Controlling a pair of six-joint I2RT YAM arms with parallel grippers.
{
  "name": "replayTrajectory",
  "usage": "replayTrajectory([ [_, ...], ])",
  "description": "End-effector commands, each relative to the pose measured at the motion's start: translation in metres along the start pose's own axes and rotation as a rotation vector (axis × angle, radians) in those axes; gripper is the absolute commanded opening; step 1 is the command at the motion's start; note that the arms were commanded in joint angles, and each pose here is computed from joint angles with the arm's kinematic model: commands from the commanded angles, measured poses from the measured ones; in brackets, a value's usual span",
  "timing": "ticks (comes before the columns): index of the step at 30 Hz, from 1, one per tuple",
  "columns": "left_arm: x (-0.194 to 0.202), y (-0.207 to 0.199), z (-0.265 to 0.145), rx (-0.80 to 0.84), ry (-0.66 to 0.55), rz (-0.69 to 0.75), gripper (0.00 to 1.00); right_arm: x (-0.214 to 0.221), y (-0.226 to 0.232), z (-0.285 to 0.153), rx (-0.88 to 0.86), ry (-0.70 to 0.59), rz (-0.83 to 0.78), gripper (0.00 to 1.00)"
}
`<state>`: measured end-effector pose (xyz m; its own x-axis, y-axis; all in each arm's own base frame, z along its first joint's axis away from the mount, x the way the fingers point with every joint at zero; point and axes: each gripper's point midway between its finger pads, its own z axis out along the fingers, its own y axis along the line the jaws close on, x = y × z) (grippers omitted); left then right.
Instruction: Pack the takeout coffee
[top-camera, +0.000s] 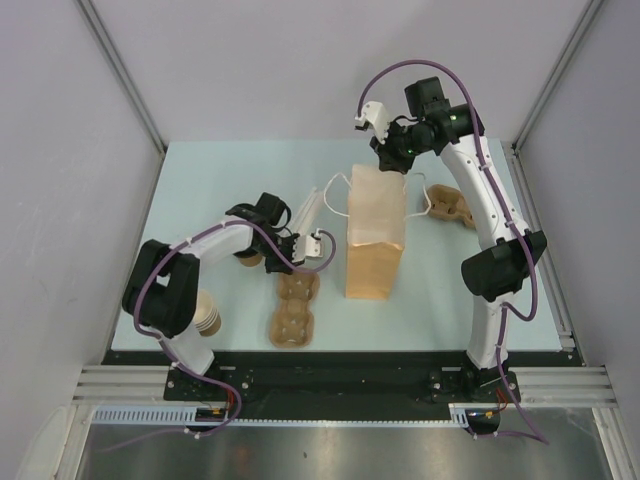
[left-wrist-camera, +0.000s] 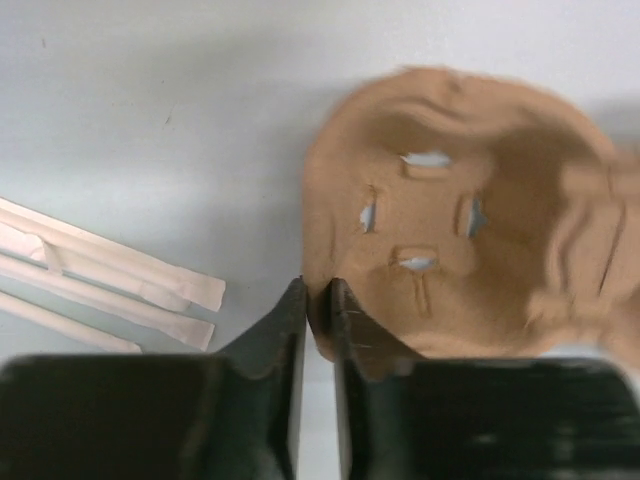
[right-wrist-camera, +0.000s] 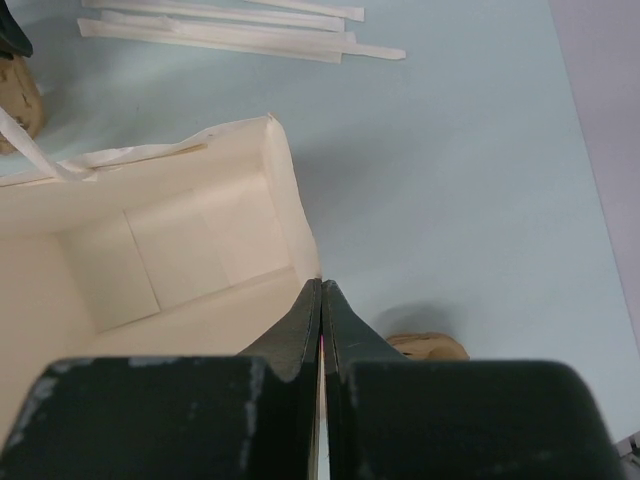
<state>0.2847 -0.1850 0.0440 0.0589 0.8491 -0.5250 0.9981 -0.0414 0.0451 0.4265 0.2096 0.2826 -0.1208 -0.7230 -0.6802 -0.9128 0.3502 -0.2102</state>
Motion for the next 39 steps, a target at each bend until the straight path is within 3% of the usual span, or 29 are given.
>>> replayTrajectory([
  [1,-0.016,0.002,-0.012,-0.014,-0.037,0.047,0.09,-0.012,0.007,-0.014,-0.007,-0.032,0.001,0.00],
  [3,-0.022,-0.001,-0.020,-0.030,-0.053,0.045,0.00,-0.013,0.009,-0.018,-0.006,-0.033,0.012,0.00],
  [12,-0.032,-0.010,-0.067,-0.123,-0.102,-0.084,0.00,-0.017,0.023,-0.037,-0.010,-0.040,0.063,0.00],
  [24,-0.081,0.042,-0.254,-0.625,-0.268,-0.214,0.00,-0.031,0.034,-0.063,0.017,-0.087,0.125,0.00],
  [34,-0.180,0.046,-0.445,-1.097,-0.574,-0.122,0.00,-0.043,0.048,-0.076,0.009,-0.134,0.144,0.00],
  [39,-0.226,0.024,-0.485,-1.192,-0.691,0.020,0.00,-0.047,0.059,-0.078,0.001,-0.149,0.130,0.00],
])
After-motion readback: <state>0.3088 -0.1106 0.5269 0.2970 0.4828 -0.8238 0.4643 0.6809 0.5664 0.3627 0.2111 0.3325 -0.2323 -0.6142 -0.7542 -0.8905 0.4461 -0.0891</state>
